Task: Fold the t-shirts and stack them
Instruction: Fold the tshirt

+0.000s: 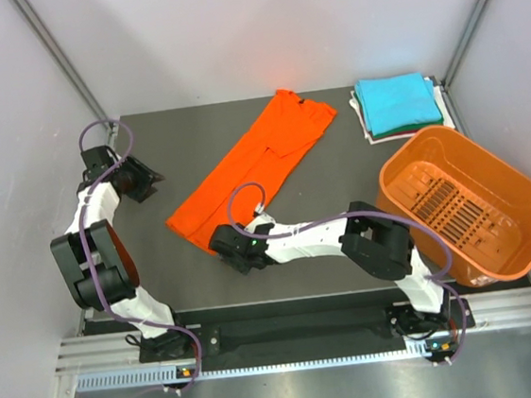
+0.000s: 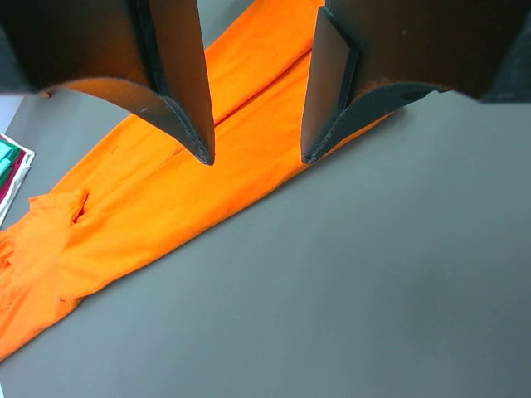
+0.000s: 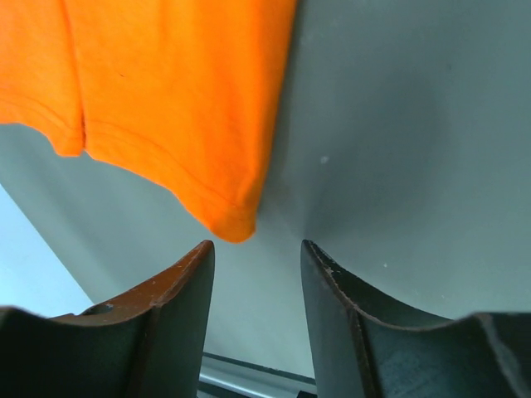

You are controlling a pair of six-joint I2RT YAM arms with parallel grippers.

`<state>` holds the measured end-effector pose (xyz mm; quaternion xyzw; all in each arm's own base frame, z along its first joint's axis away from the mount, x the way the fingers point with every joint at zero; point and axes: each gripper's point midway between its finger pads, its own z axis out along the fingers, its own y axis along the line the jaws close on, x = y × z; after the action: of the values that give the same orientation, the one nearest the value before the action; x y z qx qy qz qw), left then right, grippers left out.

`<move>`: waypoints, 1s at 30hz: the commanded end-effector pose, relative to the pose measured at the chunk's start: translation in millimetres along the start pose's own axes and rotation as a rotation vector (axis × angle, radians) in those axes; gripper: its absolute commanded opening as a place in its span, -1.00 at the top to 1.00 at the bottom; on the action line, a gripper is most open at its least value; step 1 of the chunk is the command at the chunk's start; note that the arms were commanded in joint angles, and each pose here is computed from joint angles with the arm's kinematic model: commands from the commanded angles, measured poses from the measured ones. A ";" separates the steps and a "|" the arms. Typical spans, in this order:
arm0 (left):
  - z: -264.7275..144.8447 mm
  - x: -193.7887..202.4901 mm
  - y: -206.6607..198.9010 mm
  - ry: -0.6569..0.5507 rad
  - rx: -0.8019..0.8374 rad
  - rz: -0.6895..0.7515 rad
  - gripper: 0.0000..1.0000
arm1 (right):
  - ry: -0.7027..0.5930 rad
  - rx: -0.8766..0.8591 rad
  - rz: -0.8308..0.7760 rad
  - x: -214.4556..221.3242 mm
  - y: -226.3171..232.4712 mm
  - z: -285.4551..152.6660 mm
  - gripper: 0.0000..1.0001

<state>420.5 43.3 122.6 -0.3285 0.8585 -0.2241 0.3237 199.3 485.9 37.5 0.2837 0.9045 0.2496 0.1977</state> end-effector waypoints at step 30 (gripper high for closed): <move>5.7 -13.5 -0.1 -0.028 0.015 0.019 -0.01 | -0.046 0.065 0.010 3.3 -0.6 19.2 0.41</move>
<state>420.7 45.1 113.2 -0.3337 0.8607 -0.2227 0.3133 205.7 500.9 28.8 0.3045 0.8998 0.2389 0.2012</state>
